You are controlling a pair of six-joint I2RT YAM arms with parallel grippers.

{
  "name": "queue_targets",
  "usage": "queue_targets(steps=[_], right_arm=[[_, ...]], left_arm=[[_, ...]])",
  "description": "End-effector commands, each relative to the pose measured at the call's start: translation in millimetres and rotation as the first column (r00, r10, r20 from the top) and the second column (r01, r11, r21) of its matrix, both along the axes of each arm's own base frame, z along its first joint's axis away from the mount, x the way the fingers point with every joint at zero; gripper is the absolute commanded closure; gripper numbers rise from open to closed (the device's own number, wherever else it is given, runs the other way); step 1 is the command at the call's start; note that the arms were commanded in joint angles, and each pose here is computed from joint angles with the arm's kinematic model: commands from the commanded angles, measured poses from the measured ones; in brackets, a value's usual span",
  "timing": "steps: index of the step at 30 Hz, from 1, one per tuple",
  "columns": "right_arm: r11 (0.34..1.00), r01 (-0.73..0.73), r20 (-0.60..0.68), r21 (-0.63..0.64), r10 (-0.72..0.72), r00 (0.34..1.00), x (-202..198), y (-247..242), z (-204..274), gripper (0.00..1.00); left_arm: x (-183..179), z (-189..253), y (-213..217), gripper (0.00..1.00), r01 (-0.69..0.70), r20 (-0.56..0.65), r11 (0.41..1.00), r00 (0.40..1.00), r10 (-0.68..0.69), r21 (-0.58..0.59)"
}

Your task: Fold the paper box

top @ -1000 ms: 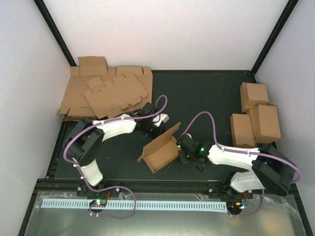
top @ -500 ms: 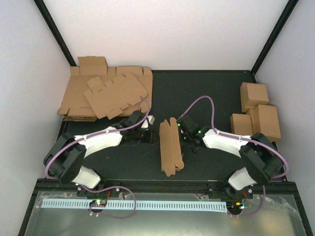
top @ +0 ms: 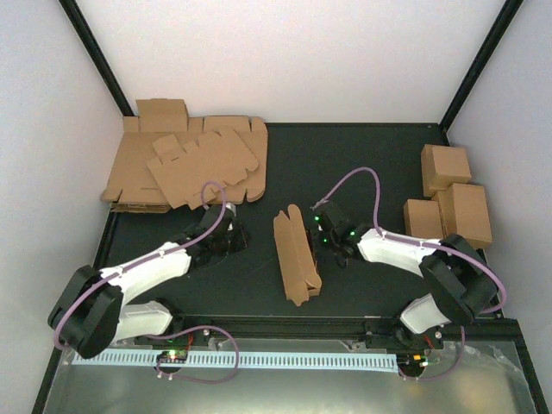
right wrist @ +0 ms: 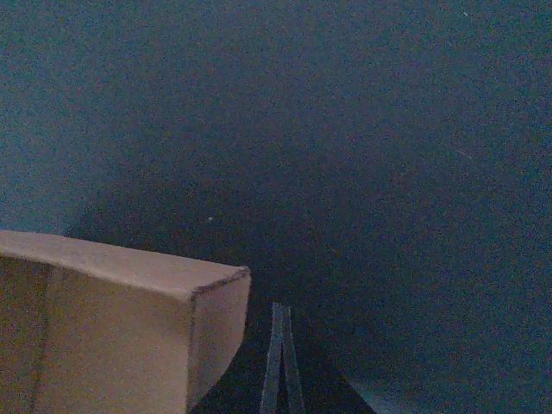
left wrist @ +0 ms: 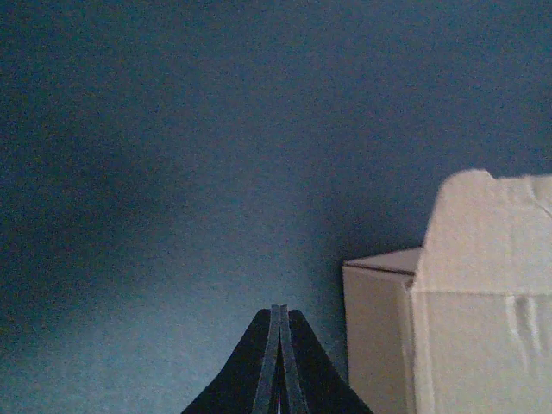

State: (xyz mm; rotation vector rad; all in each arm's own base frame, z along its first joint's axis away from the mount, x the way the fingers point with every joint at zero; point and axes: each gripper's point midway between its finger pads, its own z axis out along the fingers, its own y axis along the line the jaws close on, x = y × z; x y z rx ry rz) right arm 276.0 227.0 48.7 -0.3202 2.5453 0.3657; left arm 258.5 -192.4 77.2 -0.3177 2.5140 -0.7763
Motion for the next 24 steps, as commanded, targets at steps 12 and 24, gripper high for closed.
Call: queue_targets(steps=[12,24], right_arm=[[0.989,0.084,0.135,0.121,-0.1,0.986,19.2,-10.5,8.0,0.98],[0.988,0.091,0.142,0.126,-0.109,0.984,22.8,-15.5,-2.2,0.98]], left_arm=[[22.4,-10.6,-45.9,0.98,-0.105,0.141,0.989,0.986,0.09,0.107],[40.2,-26.8,-67.3,0.98,-0.102,0.173,0.981,0.982,0.073,0.162]])
